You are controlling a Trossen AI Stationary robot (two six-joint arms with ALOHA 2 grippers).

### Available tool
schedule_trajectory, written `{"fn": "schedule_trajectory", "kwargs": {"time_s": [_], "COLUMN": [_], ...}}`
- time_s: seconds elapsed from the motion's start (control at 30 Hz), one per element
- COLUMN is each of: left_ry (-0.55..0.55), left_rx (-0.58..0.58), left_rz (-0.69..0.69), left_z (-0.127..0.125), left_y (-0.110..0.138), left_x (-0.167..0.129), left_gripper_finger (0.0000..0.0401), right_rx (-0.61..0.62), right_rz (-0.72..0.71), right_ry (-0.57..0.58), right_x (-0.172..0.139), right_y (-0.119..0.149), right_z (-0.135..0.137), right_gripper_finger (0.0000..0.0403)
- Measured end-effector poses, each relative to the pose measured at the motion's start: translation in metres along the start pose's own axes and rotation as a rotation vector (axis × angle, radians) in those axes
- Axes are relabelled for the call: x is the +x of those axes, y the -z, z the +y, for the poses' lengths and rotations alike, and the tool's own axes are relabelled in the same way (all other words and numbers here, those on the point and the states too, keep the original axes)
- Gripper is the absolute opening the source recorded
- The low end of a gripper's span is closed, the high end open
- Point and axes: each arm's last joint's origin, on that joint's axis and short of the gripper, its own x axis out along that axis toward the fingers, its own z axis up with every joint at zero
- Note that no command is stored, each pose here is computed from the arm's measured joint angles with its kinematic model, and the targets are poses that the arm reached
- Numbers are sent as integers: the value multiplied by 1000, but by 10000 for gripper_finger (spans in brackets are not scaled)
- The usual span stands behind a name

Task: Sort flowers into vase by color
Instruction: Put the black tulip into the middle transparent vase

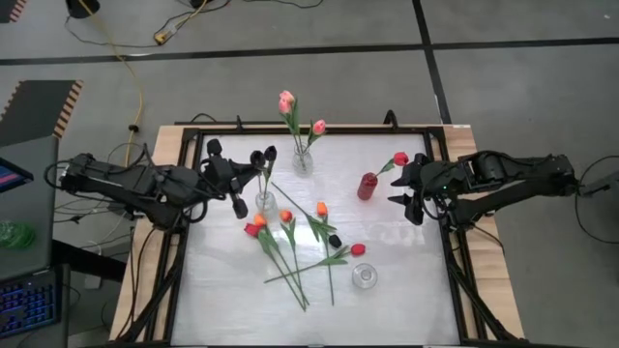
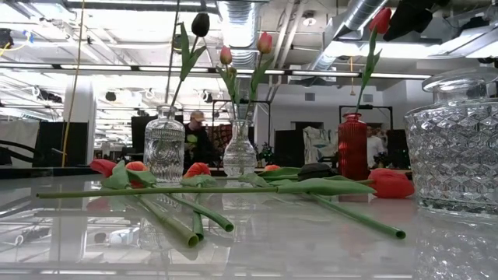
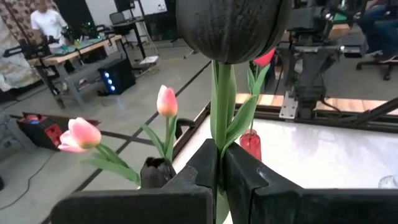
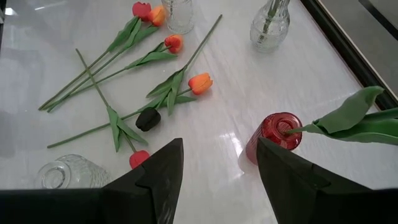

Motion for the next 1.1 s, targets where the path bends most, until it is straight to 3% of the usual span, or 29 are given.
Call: {"fn": "schedule_trajectory", "kwargs": {"time_s": [1.1], "left_ry": [-28], "left_rx": [10], "left_rz": [99], "left_z": [-10], "left_y": [13], "left_x": [11], "left_gripper_finger": [0], "right_rx": [0], "right_rz": [0], "right_ry": [0], "right_x": [0], "right_y": [0], "right_z": [0], "right_gripper_finger": [230]}}
